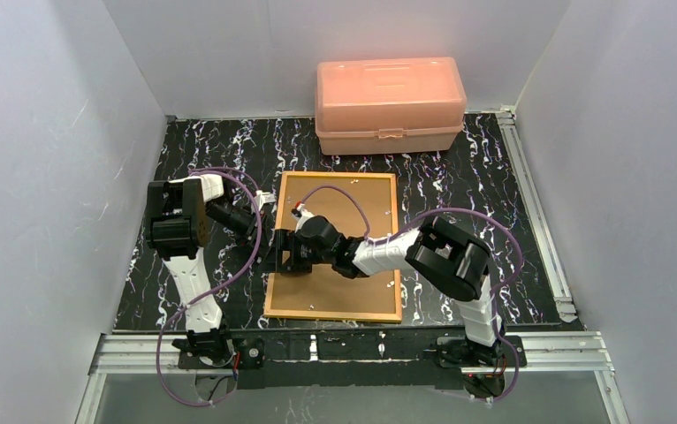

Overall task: Put the photo into the frame
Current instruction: Install the photo frame at the center of the board.

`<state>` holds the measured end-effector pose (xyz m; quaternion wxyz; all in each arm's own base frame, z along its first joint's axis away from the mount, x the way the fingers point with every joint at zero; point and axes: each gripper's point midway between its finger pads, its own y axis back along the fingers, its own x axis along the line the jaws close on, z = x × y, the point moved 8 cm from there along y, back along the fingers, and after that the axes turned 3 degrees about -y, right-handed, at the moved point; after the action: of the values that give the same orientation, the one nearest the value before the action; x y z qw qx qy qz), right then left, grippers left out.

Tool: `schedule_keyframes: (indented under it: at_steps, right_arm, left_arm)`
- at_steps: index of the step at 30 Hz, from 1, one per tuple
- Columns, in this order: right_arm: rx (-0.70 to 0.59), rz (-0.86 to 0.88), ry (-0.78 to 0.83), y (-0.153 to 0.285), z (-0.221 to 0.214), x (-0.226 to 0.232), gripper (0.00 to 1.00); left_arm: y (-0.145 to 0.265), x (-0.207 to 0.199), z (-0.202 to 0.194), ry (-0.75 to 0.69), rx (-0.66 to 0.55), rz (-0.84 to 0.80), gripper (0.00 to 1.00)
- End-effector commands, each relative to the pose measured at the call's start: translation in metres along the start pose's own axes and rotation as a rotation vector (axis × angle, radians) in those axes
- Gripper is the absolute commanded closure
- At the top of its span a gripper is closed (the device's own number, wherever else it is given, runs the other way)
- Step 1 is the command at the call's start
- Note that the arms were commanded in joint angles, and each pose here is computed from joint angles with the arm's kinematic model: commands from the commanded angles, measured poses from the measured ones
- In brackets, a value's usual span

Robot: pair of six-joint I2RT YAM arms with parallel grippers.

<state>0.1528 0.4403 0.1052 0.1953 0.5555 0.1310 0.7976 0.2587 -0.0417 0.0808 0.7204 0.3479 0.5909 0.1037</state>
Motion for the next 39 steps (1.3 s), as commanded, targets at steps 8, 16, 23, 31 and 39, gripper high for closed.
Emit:
schedule_keyframes:
  at_steps: [8,16,23,31,39]
  right_arm:
    - [-0.073,-0.064,0.019,-0.012,0.003,0.000,0.07]
    - [-0.086,-0.079,0.037,-0.015,0.004,-0.002,0.07]
    - [-0.092,-0.077,0.052,-0.018,0.006,-0.003,0.07]
    - [-0.105,-0.071,0.086,-0.019,0.009,-0.001,0.07]
    - [-0.111,-0.069,0.123,-0.017,0.012,0.003,0.07]
  left_arm:
    - [0.004,-0.004,0.002,-0.055,-0.007,0.006,0.93]
    - [0.004,-0.004,0.002,-0.058,-0.007,0.005,0.94]
    - [0.005,-0.005,0.003,-0.055,-0.010,0.004,0.94]
    - [0.005,-0.004,0.004,-0.055,-0.010,0.001,0.94]
    - [0.007,-0.006,0.005,-0.058,-0.011,0.004,0.94]
